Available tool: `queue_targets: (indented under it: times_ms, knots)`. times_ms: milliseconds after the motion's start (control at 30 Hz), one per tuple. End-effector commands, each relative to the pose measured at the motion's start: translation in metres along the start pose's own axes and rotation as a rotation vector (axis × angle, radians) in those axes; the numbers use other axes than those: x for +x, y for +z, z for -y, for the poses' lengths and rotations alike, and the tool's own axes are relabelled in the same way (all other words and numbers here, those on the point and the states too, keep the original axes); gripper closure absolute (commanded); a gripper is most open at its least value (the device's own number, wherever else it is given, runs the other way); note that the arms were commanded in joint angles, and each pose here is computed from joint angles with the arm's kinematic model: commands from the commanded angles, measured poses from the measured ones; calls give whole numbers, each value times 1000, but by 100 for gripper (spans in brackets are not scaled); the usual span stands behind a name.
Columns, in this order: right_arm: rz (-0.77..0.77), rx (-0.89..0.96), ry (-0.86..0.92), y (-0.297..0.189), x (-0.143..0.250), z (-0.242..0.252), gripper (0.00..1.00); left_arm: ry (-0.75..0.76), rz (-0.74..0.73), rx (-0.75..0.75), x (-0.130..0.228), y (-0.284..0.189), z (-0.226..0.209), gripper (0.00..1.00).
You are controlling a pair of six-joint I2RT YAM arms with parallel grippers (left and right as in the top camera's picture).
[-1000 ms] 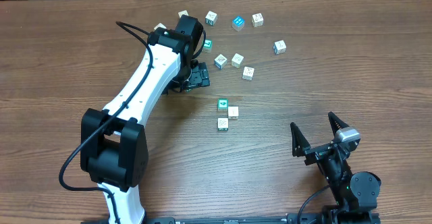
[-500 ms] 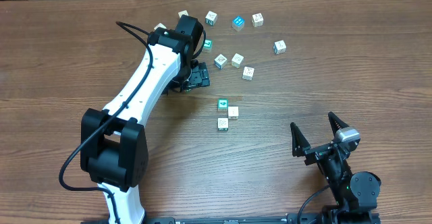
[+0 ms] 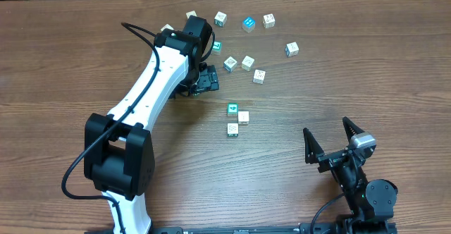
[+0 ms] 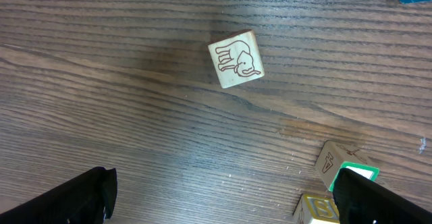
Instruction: Form a circle
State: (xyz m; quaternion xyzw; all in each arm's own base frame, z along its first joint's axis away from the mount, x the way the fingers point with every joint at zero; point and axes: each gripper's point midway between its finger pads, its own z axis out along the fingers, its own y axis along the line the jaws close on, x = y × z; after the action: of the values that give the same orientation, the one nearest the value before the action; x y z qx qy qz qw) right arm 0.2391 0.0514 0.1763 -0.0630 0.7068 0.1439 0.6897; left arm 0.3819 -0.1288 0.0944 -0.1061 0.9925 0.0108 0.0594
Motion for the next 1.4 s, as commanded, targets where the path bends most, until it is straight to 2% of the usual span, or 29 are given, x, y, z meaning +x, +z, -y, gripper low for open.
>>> queue_targets:
  times_ms: [0,933,1367]
  knots:
    - [6,9,-6,0,1,2,0,7,44,16,-9,-13,1,1]
    - [7,9,-6,0,1,2,0,-1,44,21,-9,-13,2,0]
    - [6,9,-6,0,1,2,0,-30,111,84,-26,-16,16,0]
